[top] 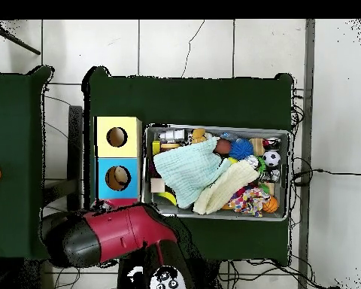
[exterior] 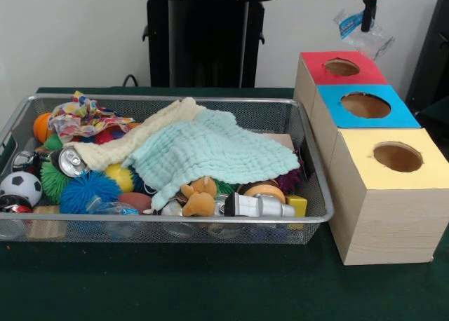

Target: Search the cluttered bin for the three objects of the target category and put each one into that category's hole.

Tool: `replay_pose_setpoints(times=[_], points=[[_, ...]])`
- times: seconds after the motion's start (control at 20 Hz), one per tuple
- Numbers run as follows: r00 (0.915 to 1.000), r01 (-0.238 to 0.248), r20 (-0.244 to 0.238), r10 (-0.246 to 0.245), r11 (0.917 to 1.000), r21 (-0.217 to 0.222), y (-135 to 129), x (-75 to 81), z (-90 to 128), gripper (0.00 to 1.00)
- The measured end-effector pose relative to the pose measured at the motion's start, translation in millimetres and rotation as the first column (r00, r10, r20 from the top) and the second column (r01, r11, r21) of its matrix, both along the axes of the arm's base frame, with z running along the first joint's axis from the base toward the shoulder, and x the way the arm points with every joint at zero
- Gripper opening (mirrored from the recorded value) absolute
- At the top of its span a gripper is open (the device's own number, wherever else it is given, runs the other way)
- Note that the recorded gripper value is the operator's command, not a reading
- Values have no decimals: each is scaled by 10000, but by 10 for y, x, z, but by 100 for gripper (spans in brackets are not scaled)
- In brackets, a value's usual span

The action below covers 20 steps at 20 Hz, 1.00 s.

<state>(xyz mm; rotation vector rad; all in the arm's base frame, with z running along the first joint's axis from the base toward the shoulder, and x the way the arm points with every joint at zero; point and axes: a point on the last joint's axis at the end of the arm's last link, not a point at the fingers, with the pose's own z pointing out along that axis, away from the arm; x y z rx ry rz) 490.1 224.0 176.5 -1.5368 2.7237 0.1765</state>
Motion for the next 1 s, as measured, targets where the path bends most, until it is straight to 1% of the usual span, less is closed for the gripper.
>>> replay_pose_setpoints(times=[0.15, 0.3, 0.35, 0.6, 0.8, 1.0], points=[[9998, 10, 205, -11, 10000, 41, 27, 99, 39, 0], [9995, -10, 312, 8, 10000, 59, 52, 146, 60, 0], [9992, -31, 403, 27, 10000, 82, 78, 190, 75, 0], [9981, -47, 615, 37, 9999, 149, 130, 311, 104, 0], [9982, -25, 603, 14, 9998, 184, 136, 350, 78, 0], [9989, -5, 469, -5, 9998, 219, 139, 358, 7, 0]])
